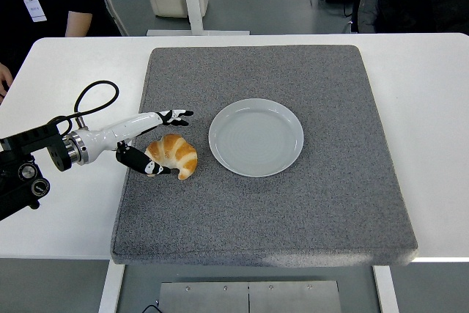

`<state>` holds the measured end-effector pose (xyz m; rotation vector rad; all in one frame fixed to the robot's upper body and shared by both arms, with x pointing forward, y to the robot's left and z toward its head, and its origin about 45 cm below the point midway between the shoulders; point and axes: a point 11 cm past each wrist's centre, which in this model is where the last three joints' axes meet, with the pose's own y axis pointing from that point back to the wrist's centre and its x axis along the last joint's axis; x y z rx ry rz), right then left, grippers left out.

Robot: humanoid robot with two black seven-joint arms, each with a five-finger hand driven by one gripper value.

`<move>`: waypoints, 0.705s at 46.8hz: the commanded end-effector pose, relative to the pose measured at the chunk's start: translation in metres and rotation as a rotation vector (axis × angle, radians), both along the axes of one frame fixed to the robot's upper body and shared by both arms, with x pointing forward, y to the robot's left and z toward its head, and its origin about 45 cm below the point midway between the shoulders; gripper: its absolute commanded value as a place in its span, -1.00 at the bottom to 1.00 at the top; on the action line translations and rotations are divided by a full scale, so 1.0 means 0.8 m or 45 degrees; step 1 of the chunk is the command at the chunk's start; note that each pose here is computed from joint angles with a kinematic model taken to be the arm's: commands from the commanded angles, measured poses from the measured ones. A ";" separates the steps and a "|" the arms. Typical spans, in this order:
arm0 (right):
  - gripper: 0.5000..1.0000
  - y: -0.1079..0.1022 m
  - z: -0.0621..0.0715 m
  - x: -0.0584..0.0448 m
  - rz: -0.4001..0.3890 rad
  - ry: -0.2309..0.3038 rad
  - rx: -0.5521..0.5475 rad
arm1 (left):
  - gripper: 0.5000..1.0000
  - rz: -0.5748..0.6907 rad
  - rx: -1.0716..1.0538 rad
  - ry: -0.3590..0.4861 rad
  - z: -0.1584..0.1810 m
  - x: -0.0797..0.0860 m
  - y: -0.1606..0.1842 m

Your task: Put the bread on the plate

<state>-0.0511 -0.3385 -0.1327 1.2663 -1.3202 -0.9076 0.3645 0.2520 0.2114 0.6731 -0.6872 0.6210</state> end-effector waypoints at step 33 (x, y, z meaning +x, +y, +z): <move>1.00 0.000 0.000 0.000 0.000 0.000 0.000 | -1.00 -0.009 0.001 0.026 -0.012 -0.004 -0.006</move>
